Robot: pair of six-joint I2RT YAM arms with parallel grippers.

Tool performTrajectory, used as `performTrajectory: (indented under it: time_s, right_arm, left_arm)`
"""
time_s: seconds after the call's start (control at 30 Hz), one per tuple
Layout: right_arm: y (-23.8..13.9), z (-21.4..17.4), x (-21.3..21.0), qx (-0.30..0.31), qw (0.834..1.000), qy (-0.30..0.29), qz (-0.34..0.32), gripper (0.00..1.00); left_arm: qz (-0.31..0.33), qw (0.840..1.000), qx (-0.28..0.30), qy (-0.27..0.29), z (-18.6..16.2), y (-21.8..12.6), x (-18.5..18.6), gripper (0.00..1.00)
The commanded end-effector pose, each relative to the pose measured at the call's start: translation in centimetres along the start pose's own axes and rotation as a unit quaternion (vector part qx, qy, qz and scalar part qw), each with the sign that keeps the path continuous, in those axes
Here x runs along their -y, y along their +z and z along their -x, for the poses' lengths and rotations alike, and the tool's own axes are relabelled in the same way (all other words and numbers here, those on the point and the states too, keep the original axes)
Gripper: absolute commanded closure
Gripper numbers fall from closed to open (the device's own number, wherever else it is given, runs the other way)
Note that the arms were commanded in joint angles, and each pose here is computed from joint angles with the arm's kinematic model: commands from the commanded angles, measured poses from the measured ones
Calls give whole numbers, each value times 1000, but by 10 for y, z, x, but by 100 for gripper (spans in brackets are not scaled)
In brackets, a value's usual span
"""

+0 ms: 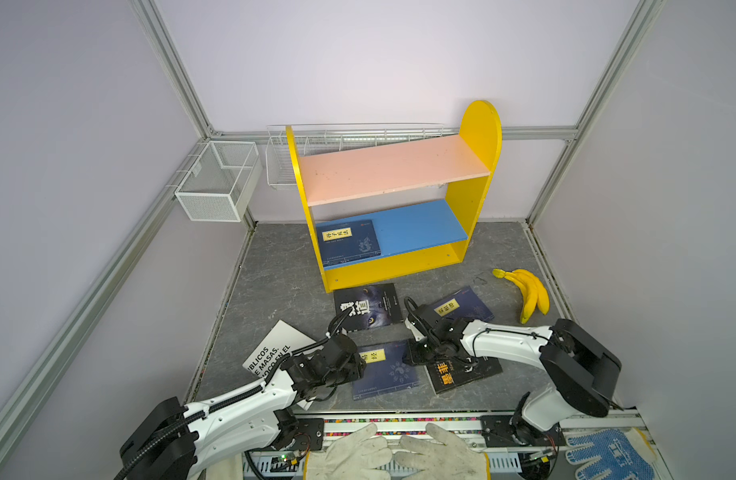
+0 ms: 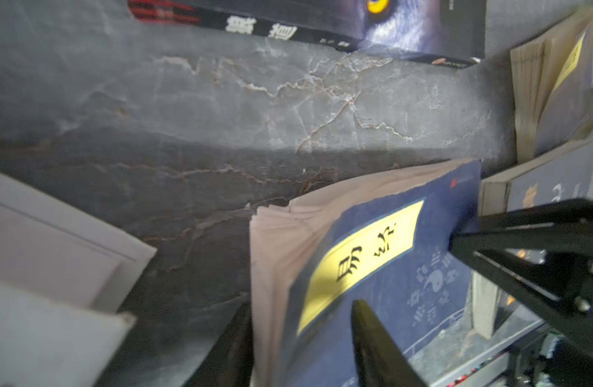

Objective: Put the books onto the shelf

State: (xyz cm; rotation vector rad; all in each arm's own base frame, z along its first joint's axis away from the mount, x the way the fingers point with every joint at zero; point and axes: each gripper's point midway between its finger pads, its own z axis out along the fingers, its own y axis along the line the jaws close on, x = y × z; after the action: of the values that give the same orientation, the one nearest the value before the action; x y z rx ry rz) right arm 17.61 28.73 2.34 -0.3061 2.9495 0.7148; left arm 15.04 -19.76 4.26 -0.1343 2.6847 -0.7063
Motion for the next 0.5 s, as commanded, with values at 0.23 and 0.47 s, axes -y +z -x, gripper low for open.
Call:
performTrajectory:
  time_s: [0.23, 0.47]
  right_arm:
    - [-5, 22, -1, 7, 1000, -7, 23, 70]
    - [-17, 39, -10, 21, 998, -11, 63, 51]
  left_arm:
    - [-68, 996, 48, 25, 34, -19, 54, 89]
    - [-80, 993, 72, 42, 52, -31, 76, 100]
